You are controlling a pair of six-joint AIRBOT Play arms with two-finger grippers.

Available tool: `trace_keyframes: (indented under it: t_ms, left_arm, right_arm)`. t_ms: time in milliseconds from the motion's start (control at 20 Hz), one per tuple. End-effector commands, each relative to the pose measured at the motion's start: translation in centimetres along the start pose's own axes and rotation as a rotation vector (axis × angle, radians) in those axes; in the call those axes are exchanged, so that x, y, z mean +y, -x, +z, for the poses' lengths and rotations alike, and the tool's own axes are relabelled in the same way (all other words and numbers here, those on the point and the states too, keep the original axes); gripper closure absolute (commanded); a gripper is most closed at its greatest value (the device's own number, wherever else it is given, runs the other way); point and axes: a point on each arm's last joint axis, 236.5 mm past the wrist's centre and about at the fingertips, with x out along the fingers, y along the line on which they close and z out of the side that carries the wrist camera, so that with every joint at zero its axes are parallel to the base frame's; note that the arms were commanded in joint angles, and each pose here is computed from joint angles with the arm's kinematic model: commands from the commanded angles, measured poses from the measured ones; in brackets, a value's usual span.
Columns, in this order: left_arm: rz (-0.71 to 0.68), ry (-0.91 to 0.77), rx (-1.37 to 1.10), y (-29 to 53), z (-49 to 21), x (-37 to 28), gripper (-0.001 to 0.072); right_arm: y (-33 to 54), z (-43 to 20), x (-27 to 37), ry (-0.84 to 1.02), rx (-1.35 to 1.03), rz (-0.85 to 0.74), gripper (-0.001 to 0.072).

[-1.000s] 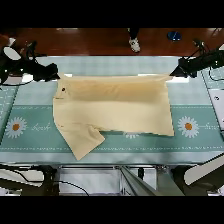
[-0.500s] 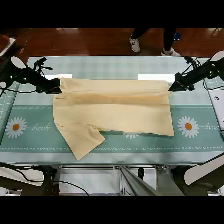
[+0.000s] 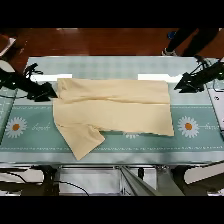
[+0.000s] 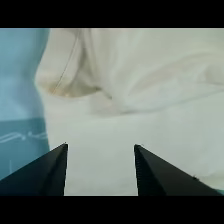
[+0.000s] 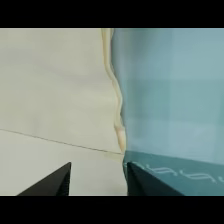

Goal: Fold the shirts.

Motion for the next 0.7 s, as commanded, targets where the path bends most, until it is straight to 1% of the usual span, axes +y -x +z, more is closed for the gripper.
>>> trace_keyframes:
  t_ms: [0,100,150,200,300,350,400,500,650]
  left_arm:
    - [-0.005,0.096,-0.024,0.6,-4.4,3.3,0.02]
    - [-0.025,0.163,-0.057,0.1,-7.4,4.9,0.02]
    - [-0.057,0.201,-0.07,-0.3,-9.0,5.3,0.02]
    - [-0.106,0.239,-0.084,-0.6,-10.4,5.3,0.02]
    - [-0.213,0.351,-0.165,-0.7,-10.8,4.6,0.02]
    - [-0.281,0.379,-0.163,-0.9,-11.5,3.6,0.02]
    - [-0.311,0.392,-0.121,-1.5,-12.8,2.9,0.02]
    - [-0.319,0.404,-0.07,-2.8,-14.5,2.4,0.02]
    - [-0.3,0.379,-0.017,-4.3,-15.8,1.8,0.02]
  right_arm:
    - [3.4,-0.4,-1.8,-0.047,-0.172,-0.051,0.0303]
    - [4.0,-2.4,-2.5,-0.08,-0.237,-0.054,0.0303]
    - [4.0,-3.7,-2.9,-0.098,-0.249,-0.051,0.0303]
    - [3.9,-5.1,-3.1,-0.111,-0.254,-0.048,0.0303]
    - [3.7,-7.5,-3.3,-0.148,-0.266,-0.029,0.0303]
    - [3.6,-8.7,-3.3,-0.17,-0.274,-0.013,0.0303]
    - [3.5,-9.8,-3.3,-0.187,-0.278,-0.002,0.0303]
    - [2.8,-11.7,-3.0,-0.202,-0.279,0.017,0.0303]
    - [1.7,-12.8,-2.3,-0.218,-0.29,0.05,0.0303]
